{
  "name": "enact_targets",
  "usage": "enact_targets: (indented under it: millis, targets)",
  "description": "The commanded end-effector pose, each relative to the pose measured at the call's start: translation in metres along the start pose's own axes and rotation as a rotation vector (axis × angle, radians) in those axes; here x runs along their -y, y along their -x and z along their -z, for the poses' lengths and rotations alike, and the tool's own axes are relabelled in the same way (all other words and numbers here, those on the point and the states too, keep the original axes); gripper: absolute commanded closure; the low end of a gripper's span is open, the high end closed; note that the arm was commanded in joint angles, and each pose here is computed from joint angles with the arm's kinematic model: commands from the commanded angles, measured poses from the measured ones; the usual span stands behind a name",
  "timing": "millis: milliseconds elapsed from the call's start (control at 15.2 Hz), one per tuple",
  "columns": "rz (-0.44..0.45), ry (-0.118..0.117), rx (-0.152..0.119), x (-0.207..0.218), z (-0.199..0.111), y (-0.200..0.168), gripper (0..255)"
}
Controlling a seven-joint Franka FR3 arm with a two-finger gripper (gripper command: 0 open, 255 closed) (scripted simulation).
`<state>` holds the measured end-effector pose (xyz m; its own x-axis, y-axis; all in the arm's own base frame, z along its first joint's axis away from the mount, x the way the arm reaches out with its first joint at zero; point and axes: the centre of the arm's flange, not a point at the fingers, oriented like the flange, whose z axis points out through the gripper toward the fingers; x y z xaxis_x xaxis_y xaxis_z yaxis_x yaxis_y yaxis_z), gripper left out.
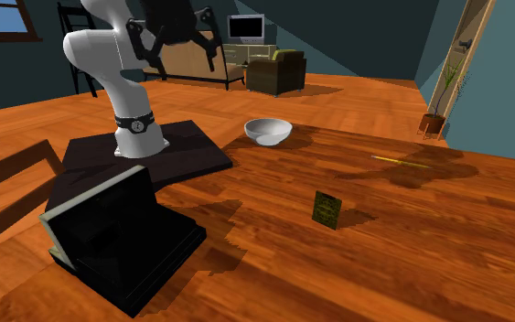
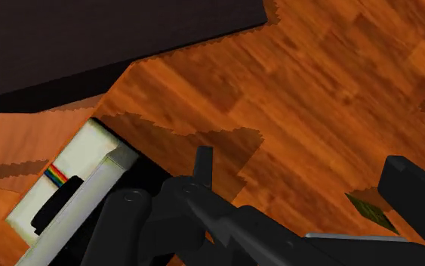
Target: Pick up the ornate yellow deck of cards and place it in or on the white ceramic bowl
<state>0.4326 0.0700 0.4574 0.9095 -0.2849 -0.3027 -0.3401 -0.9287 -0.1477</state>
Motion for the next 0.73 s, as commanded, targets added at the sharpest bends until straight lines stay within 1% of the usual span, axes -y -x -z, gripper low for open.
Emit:
enact_targets:
  millis: [0,660]
  targets:
    - [-0.051,-0.029,0.037,0.016,-0.017,-0.018,0]
    - [-0.289,-0.165,0.217,0.076,-0.096,-0.111,0]
